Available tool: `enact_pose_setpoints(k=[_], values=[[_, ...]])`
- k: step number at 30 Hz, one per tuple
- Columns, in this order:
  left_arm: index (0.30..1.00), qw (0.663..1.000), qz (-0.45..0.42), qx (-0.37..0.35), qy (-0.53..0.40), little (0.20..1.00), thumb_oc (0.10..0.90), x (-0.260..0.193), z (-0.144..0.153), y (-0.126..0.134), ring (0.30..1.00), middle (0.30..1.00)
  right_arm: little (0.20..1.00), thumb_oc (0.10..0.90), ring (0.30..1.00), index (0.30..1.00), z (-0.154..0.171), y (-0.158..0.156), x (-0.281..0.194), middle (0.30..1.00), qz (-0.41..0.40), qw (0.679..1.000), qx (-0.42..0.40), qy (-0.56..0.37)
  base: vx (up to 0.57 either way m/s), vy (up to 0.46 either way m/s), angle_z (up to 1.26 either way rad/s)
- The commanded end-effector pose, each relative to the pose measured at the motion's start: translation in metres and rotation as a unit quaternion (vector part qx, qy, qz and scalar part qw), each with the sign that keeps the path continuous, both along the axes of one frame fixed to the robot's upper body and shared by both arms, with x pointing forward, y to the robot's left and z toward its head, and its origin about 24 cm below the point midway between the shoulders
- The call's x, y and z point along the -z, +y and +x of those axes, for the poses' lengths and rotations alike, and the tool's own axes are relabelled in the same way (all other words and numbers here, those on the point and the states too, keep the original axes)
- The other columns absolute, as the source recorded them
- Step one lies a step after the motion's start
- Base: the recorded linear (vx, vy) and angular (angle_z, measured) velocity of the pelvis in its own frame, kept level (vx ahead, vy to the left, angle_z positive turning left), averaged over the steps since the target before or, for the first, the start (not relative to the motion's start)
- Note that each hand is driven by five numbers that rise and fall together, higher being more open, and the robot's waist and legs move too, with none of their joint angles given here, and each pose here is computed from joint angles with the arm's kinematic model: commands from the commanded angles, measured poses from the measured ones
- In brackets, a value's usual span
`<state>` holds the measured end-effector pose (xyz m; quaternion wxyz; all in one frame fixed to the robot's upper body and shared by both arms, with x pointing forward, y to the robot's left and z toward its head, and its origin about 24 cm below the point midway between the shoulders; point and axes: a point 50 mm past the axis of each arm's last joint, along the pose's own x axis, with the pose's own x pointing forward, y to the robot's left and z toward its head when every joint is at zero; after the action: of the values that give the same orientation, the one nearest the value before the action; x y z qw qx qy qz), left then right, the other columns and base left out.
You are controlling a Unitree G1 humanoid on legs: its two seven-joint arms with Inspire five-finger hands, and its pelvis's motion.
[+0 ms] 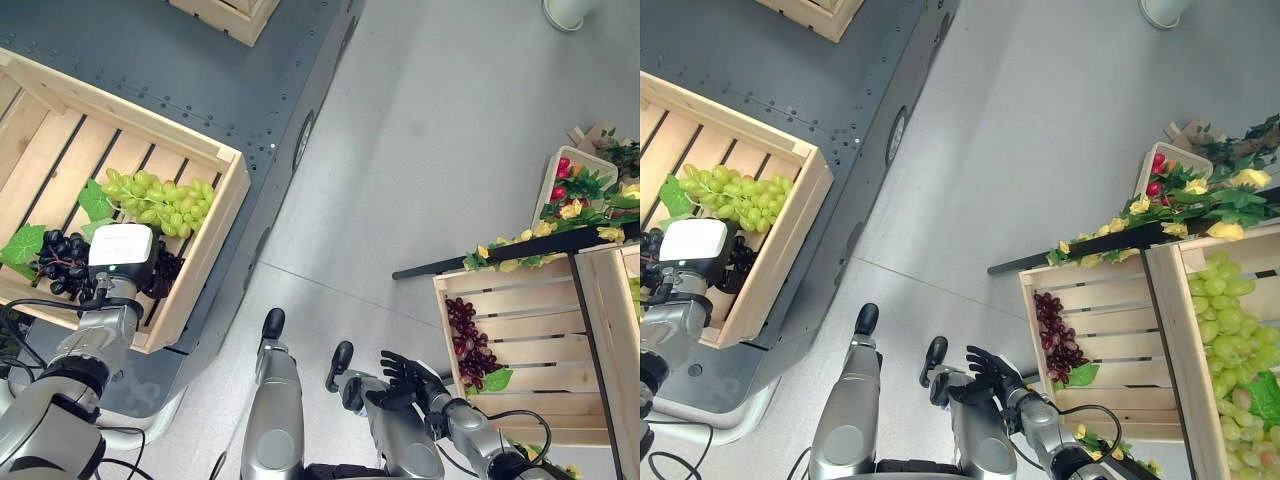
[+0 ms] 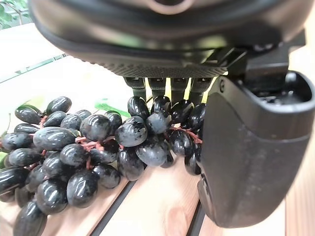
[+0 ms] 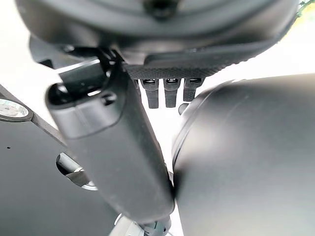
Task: Pick up the fruits from the basket on one side to the basket on the other side
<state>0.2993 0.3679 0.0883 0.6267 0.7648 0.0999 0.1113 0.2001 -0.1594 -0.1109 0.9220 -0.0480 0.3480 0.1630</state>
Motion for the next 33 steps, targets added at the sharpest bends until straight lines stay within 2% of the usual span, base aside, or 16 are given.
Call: enact_pose_setpoints(k=[1, 14, 15, 16, 17, 18, 33], values=[[0.3, 0.998, -0.008, 0.002, -0.062, 0.3, 0.4, -0.034, 0.015, 0.0, 0.3, 0.3, 0.9, 0.8, 0.9, 0.9, -0.013, -0.014, 0.003, 0.9, -0.024, 0.999, -0.022, 0.014, 0.0, 0.0, 0.0], [0.305, 0.997, 0.006, -0.047, -0.057, 0.305, 0.403, -0.032, 0.01, 0.013, 0.305, 0.305, 0.9, 0.8, 0.9, 0.9, -0.007, -0.009, 0.0, 0.9, -0.017, 1.0, -0.023, 0.007, 0.0, 0.0, 0.0], [0.46, 0.997, 0.008, -0.047, -0.058, 0.46, 0.507, -0.032, 0.01, 0.014, 0.46, 0.46, 0.9, 0.8, 0.9, 0.9, -0.007, -0.009, 0.0, 0.9, -0.017, 1.0, -0.022, 0.008, 0.0, 0.0, 0.0], [0.547, 0.997, 0.007, -0.047, -0.062, 0.547, 0.565, -0.033, 0.01, 0.014, 0.547, 0.547, 0.9, 0.8, 0.9, 0.9, -0.007, -0.009, 0.001, 0.9, -0.018, 1.0, -0.021, 0.008, 0.0, 0.0, 0.0], [0.848, 0.997, 0.006, -0.047, -0.064, 0.848, 0.765, -0.034, 0.01, 0.015, 0.848, 0.848, 0.9, 0.8, 0.9, 0.9, -0.007, -0.008, 0.001, 0.9, -0.018, 1.0, -0.02, 0.008, 0.0, 0.0, 0.0], [0.9, 0.997, 0.009, -0.046, -0.063, 0.9, 0.8, -0.035, 0.01, 0.014, 0.9, 0.9, 0.9, 0.8, 0.9, 0.9, -0.007, -0.008, 0.0, 0.9, -0.018, 1.0, -0.021, 0.008, 0.0, 0.0, 0.0], [0.9, 0.994, 0.04, -0.06, -0.082, 0.9, 0.8, -0.039, 0.001, 0.023, 0.9, 0.9, 0.9, 0.8, 0.9, 0.9, -0.007, -0.011, 0.001, 0.9, -0.017, 1.0, -0.012, 0.005, 0.0, 0.0, 0.0]])
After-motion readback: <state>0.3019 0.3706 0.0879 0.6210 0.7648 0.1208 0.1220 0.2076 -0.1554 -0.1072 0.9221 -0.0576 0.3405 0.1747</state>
